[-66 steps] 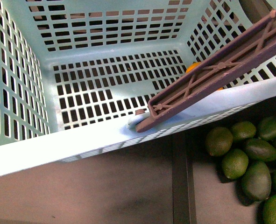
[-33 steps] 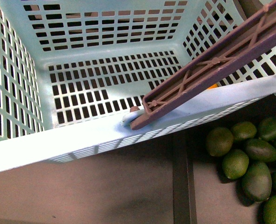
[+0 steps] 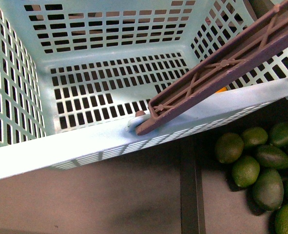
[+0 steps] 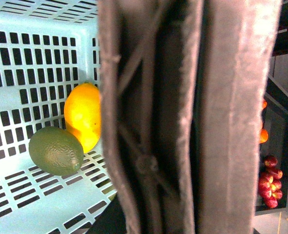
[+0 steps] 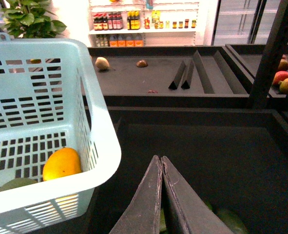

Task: Pick mango and avocado into basket

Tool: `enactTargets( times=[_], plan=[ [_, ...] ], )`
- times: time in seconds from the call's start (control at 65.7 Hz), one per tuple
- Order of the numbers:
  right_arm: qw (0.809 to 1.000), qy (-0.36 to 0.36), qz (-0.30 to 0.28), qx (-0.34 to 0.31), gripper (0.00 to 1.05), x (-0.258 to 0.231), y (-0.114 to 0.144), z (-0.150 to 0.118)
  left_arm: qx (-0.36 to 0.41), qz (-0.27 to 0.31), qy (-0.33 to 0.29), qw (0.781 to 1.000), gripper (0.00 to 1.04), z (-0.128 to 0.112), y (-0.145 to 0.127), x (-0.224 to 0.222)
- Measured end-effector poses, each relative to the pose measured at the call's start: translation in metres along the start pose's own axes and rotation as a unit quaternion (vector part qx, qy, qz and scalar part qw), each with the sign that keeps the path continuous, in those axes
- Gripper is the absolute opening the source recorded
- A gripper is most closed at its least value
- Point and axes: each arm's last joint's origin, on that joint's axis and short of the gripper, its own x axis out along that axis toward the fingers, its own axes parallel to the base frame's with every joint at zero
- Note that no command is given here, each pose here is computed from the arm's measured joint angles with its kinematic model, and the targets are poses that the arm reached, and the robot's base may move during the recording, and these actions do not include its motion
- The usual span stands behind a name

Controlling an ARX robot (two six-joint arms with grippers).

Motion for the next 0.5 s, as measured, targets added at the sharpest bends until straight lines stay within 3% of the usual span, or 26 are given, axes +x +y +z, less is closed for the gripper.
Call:
enactTargets(
  times=[0.502],
  plan=[
    [1.0,-0.014,0.001,0.0,0.02,-0.016,0.0,-0.002,0.0,0.0,0.0,1.0,0.14,0.0,0.0,0.0]
  ],
)
